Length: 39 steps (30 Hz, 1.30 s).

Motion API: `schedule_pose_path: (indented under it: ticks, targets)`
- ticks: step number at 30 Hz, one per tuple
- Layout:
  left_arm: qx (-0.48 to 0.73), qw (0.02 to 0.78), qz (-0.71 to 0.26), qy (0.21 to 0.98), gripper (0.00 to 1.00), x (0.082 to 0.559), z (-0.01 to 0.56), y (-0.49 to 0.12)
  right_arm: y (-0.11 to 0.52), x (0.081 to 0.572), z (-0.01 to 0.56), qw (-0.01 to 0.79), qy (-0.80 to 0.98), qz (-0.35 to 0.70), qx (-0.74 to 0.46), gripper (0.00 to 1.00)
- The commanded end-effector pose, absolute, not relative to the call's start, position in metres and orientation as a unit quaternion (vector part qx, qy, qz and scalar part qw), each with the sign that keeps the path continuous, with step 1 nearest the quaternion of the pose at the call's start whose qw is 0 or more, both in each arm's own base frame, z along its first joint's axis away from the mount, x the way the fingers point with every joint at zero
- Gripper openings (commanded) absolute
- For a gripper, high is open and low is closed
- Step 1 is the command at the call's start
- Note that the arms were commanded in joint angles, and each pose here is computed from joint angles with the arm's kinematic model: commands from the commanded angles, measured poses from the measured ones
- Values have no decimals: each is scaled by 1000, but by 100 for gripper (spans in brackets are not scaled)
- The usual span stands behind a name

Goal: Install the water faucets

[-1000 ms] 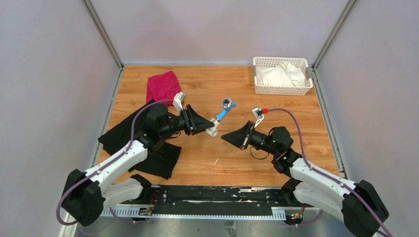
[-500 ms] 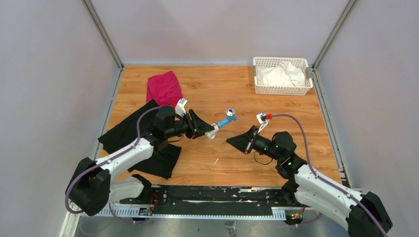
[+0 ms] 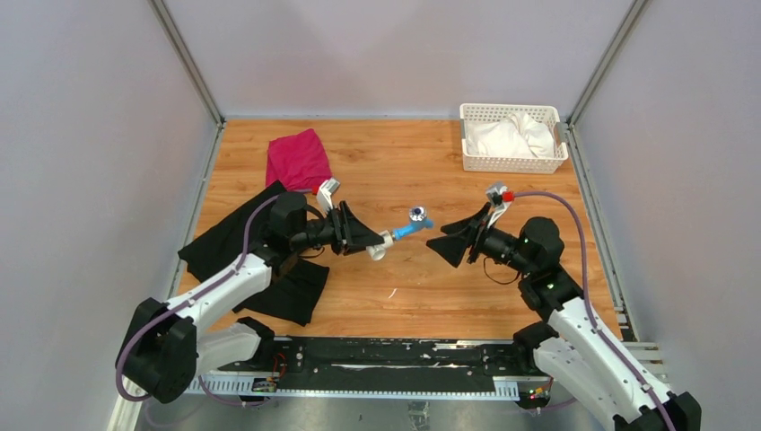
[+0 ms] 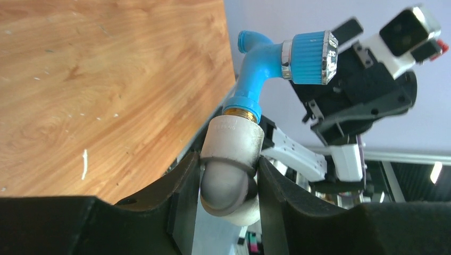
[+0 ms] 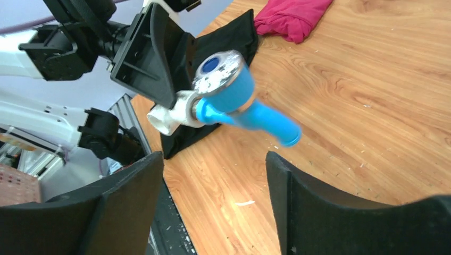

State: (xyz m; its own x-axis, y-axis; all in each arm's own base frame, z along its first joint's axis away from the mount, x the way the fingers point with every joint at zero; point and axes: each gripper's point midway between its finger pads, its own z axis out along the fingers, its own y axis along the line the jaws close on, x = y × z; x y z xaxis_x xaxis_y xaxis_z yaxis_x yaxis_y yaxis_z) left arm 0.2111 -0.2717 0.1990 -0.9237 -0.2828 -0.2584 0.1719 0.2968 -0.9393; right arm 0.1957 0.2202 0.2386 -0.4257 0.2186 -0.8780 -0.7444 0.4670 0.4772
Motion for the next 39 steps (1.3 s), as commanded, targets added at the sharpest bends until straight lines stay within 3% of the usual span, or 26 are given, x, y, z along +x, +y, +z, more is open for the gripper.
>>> schedule_pose_path:
  ticks: [1,7,17,36,39]
  targets:
    - [51,161,-638,752,0,179,222,-273,213,190,249,497,678,478,-255,79]
    - [102,98,-663,735,0,152,231,-271,215,176,272,486,638,503,-322,84]
    - [141,78,-678,718,0,144,250,-272,219,126,297,478,553,527,-435,92]
    - [158,76,-686,706,0,140,267,-271,248,138,291,481,546,506,-463,92]
    - [159,77,-686,706,0,140,268,-271,255,140,287,469,550,510,-466,89]
